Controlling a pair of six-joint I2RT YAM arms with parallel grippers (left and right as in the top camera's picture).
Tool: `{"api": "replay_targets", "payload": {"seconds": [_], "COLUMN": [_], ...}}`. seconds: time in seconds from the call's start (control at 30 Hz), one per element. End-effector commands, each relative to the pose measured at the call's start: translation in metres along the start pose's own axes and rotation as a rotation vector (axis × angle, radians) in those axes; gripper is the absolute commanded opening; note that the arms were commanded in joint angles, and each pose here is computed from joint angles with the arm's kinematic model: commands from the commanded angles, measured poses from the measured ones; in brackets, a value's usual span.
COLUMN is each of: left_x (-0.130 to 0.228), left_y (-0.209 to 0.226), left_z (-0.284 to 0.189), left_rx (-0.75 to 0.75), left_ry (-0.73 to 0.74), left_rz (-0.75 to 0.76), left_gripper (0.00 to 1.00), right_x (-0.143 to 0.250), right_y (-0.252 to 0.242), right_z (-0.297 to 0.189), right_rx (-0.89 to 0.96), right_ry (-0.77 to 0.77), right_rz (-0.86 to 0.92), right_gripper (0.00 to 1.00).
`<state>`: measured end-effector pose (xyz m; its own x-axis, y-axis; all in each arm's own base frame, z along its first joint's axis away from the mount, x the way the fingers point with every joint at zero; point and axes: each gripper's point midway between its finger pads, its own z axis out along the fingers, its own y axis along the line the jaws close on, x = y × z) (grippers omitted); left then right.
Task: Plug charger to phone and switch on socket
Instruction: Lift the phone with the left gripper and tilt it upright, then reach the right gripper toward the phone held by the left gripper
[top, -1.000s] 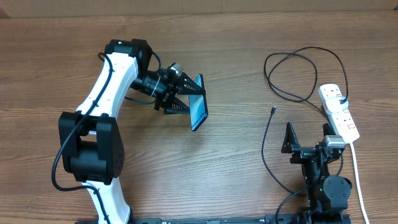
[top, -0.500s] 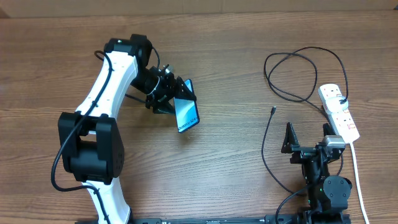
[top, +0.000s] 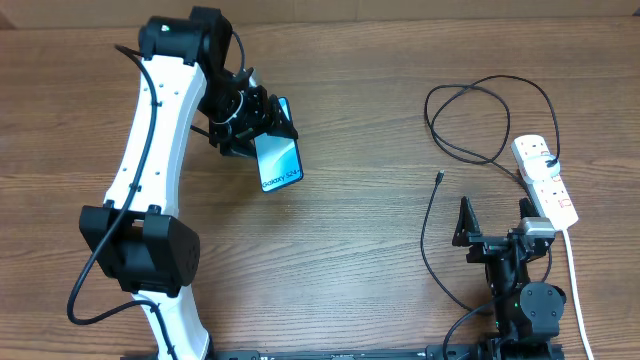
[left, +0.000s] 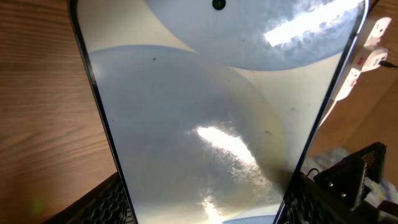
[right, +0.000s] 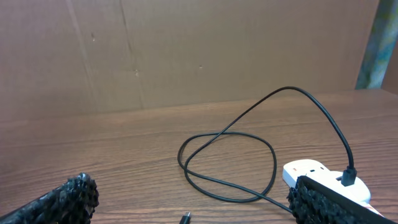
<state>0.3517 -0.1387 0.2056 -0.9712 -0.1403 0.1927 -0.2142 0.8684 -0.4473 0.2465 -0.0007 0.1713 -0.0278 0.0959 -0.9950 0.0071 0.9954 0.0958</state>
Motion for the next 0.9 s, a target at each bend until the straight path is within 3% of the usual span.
{"api": "replay_targets", "payload": {"seconds": [0.0,0.37,0.5,0.6,0.7,0.87], "left_x": [-0.002,0.011,0.009,0.008,0.007,0.004], "left_y": [-0.005,-0.020,-0.013,-0.011,-0.011,-0.012], "left_z": [-0.013,-0.010,-0.009,-0.009,-0.009,-0.009], "left_rx": [-0.011,-0.035,-0.090,-0.101,-0.102,-0.094], "left_ry": [-0.053,-0.057,-0.076,-0.082,-0.086,-0.100], "left_rz": [0.038,0.088,0.063,0.046,0.036,-0.002], "left_gripper": [0.14,0.15,0.17,0.17,0.17,0.16], "right_x": [0.001,0.002,0.001,0.003,0.005,-0.002], "right_y": [0.000,0.007,0.049,0.083,0.099,0.098], "right_z": [0.000,0.000,-0.007,-0.021,-0.032,-0.031], "right_rx": [0.000,-0.045,-0.281,-0.467,-0.555,-0.558], "right_ry": [-0.006,-0.001,0.072,0.221,0.324,0.291], "right_rz": [-0.001,0.035,0.492,0.804,0.935,0.926], "right_gripper": [1.00,1.00,1.00,1.00,1.00,1.00]}}
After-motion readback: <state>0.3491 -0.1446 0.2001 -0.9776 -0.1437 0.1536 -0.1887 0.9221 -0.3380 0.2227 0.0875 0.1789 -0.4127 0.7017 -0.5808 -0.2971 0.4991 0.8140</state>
